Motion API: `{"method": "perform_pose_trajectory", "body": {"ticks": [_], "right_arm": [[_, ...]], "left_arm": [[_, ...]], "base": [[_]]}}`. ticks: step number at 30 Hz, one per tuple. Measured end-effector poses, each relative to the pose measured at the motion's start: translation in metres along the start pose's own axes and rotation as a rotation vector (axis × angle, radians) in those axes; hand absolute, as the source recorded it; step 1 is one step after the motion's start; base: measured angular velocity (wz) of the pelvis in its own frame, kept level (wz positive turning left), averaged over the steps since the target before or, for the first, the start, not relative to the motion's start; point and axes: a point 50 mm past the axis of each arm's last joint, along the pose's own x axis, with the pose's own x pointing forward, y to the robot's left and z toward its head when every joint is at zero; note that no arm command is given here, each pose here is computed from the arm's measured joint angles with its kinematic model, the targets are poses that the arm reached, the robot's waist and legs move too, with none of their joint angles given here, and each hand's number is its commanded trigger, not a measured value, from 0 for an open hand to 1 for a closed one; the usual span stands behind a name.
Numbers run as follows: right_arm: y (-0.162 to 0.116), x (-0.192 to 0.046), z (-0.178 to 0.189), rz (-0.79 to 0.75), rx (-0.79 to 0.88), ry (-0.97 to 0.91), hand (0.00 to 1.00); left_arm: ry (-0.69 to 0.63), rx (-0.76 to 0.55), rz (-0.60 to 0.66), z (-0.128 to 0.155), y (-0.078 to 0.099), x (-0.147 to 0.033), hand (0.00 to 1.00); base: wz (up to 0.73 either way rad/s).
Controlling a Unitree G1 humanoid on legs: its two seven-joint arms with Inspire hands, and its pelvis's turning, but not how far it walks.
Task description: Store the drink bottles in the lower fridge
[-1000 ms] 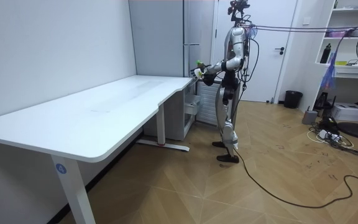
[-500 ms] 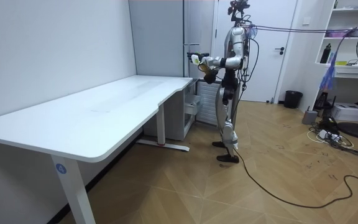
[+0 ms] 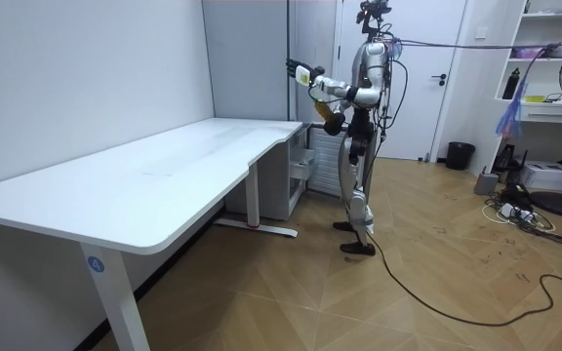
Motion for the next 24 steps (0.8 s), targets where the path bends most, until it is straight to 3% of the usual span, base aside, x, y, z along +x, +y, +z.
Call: {"method": "perform_pose_trajectory", "body": {"ticks": [5,15,20,24], "right_arm": [[-0.002,-0.003,-0.001,-0.021,0.004,-0.004,1.00],[-0.007,-0.018,-0.015,-0.117,0.010,0.037,1.00],[-0.007,-0.021,-0.020,-0.144,0.029,0.042,1.00],[-0.008,-0.021,-0.020,-0.176,0.033,0.045,1.00]], "left_arm": [[-0.133,0.035,0.135,0.025,0.015,-0.006,0.00],[-0.203,0.126,0.431,0.049,0.053,-0.033,0.00],[-0.174,0.109,0.778,0.040,0.090,-0.069,0.00],[-0.109,0.173,1.036,0.033,0.115,-0.099,0.00]], "base": [[0.07],[0.01],[-0.03],[-0.02]]}}
